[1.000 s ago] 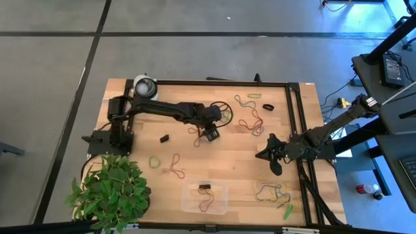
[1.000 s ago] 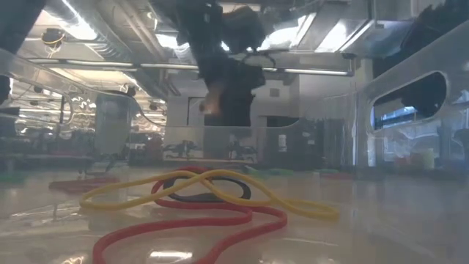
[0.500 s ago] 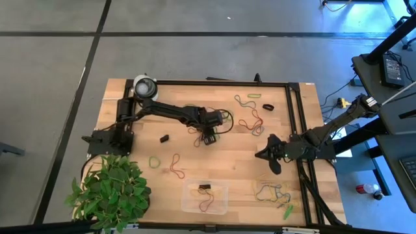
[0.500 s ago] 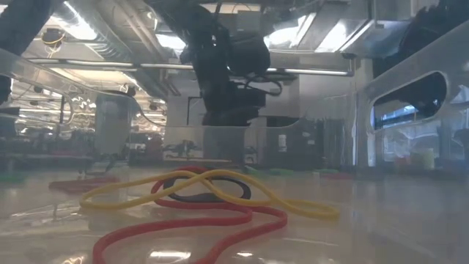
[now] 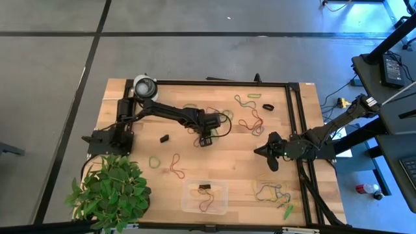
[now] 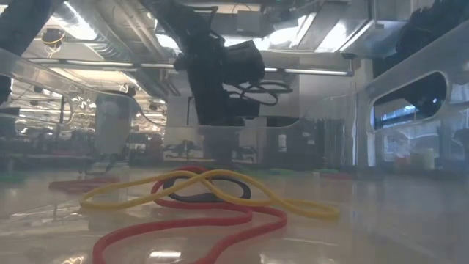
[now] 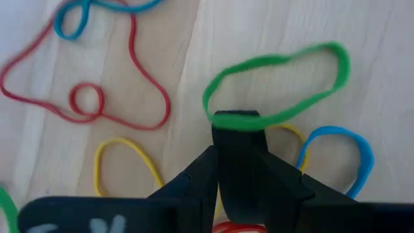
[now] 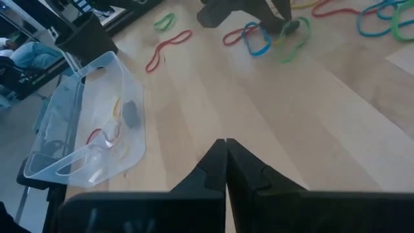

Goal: Pick and place rubber bands into bin
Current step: Put the black rubber band into the transparent bin, then put the blue rubber band into the transparent bin

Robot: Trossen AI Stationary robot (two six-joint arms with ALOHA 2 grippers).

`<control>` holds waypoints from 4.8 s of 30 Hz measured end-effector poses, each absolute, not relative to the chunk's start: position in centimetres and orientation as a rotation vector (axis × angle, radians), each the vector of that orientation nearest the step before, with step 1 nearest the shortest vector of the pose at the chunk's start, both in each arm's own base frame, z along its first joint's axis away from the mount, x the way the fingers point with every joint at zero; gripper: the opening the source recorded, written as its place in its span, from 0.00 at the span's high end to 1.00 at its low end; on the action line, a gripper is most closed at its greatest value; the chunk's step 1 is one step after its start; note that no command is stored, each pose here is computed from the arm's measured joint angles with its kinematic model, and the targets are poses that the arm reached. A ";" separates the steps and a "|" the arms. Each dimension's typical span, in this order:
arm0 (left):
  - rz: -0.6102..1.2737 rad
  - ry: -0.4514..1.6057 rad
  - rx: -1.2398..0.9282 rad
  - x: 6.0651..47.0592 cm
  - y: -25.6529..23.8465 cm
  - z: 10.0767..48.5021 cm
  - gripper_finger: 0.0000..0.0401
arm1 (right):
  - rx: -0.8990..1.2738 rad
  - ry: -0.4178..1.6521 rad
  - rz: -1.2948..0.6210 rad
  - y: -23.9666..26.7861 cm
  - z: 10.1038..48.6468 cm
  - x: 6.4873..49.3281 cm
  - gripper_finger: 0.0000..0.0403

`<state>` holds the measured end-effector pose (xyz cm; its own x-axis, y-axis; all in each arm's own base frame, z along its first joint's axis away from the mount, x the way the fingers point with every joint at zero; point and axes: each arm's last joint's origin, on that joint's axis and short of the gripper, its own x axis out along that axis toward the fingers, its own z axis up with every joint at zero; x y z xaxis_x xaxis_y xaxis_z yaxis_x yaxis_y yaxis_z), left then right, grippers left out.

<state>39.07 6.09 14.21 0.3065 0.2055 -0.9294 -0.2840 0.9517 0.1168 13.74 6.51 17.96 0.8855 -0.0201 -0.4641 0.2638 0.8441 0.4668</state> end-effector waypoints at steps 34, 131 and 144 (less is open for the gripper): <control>0.505 1.191 -0.227 41.0 1.0 23.3 0.96 | 0.267 0.563 -0.049 6.4 17.5 13.1 0.99; 0.298 1.218 -0.397 41.3 -18.4 27.0 0.70 | 0.344 0.605 -0.092 6.2 17.1 12.9 0.99; 0.159 1.183 -0.125 39.9 -8.2 29.0 1.00 | 0.403 0.515 -0.058 6.6 18.3 13.5 0.99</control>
<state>39.86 -8.17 29.02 0.3692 0.0581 -0.9275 -0.1887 0.9819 -0.0136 13.51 6.59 18.34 0.8704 0.0459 -0.4901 0.1544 0.9199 0.3603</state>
